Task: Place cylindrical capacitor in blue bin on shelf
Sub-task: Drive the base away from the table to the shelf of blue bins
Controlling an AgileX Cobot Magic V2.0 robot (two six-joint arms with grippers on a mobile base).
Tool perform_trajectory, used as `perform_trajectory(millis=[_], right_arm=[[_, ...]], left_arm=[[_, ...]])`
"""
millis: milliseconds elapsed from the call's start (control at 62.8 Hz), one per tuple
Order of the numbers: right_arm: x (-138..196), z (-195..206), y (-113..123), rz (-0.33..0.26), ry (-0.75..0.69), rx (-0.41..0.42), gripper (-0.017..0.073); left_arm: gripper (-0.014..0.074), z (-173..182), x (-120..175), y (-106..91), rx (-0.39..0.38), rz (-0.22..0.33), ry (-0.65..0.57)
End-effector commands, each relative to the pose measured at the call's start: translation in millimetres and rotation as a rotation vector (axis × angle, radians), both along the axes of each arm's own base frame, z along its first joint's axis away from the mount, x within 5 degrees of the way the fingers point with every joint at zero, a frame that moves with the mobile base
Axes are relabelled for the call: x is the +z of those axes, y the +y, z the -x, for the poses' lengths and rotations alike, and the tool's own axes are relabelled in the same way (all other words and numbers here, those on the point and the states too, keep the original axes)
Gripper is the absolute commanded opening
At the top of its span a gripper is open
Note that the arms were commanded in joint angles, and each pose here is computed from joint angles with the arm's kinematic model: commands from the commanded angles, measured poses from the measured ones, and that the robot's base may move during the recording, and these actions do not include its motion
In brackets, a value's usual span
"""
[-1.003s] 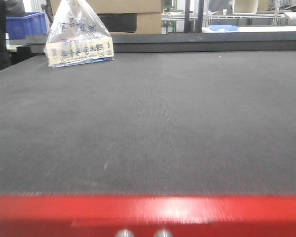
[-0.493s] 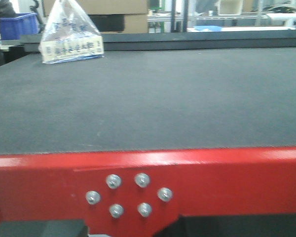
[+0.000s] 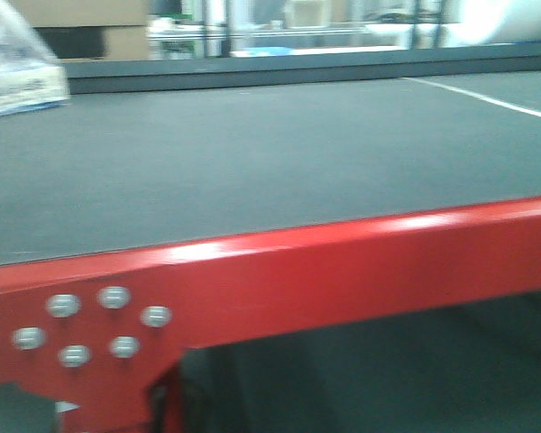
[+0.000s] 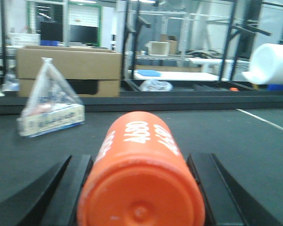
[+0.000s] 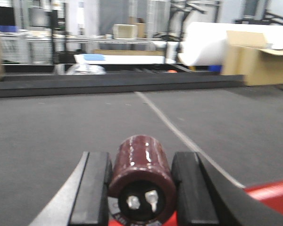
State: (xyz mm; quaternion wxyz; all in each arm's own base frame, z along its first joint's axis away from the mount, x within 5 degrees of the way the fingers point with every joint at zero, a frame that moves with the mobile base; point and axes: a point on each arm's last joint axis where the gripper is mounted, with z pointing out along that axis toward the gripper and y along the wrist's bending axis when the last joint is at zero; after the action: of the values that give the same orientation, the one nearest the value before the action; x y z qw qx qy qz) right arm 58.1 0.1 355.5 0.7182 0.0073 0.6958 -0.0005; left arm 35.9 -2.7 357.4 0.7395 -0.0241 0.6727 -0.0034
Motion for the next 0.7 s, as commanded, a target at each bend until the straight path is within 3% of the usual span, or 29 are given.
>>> perform_trajectory(millis=[0, 684], right_arm=[[4.5, 1.8, -0.6, 0.009, -0.039, -0.009, -0.0163], [4.5, 1.8, -0.6, 0.009, -0.039, -0.009, -0.0163]], left_arm=[[-0.0111, 1.6, 2.7, -0.2, -0.004, 0.007, -0.027], [-0.0111, 1.6, 2.8, -0.2, -0.003, 0.006, -0.029]])
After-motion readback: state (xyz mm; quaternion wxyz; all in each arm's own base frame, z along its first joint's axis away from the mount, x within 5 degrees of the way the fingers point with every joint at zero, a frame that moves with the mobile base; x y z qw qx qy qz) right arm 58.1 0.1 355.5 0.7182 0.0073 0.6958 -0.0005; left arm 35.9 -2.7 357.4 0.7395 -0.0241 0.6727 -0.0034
